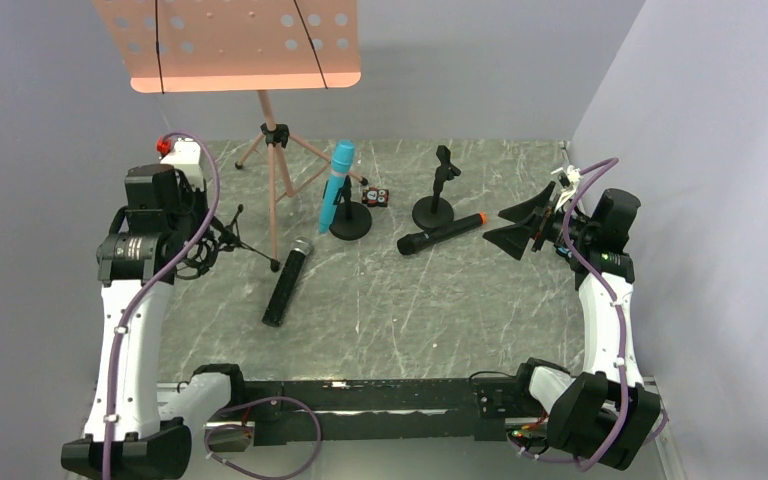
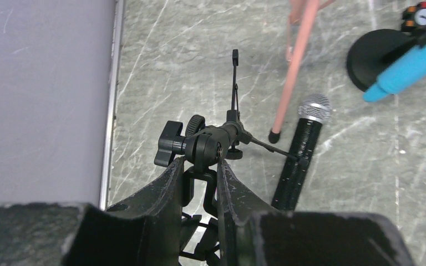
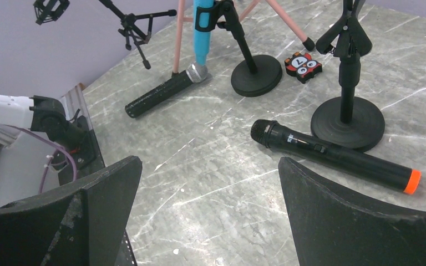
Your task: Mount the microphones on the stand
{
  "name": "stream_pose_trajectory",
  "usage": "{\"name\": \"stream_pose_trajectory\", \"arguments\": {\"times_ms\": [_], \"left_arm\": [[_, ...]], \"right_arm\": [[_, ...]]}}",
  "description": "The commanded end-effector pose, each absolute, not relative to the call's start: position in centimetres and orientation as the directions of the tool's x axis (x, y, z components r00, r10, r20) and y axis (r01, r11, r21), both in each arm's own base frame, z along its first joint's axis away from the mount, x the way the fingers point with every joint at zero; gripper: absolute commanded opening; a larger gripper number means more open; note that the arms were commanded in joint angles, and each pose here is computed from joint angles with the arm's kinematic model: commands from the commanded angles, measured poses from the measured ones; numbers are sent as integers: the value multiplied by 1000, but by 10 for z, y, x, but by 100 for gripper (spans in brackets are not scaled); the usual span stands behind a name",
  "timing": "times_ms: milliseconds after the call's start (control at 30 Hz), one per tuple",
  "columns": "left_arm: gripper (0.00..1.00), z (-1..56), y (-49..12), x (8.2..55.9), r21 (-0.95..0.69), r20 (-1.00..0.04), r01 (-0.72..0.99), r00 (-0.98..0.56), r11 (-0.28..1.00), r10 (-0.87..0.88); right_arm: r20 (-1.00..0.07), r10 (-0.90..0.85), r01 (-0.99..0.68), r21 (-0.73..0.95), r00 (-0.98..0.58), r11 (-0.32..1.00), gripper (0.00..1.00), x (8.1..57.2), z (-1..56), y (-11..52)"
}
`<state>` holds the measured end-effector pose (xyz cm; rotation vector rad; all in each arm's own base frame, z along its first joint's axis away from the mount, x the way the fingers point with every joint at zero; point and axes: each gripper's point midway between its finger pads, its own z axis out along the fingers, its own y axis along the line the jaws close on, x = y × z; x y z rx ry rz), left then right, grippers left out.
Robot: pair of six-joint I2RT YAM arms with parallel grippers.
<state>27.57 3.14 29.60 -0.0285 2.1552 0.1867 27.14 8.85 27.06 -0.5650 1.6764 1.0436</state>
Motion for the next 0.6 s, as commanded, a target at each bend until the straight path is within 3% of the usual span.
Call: {"name": "stream_pose_trajectory", "arguments": {"times_ms": [0, 333, 567], "left_arm": [[0, 338, 2, 270, 41, -893, 27, -447, 999, 48], [0, 332, -98, 228, -71, -883, 375, -454, 924, 116], [0, 309, -121, 217, -101, -852, 416, -505, 904, 137]], "right_arm": [[-942, 101, -791, 324, -320, 518, 100, 274, 273, 87], [-943, 97, -789, 321, -319, 523, 100, 275, 273, 87], [-942, 96, -787, 323, -322, 526, 100, 276, 271, 86]]}}
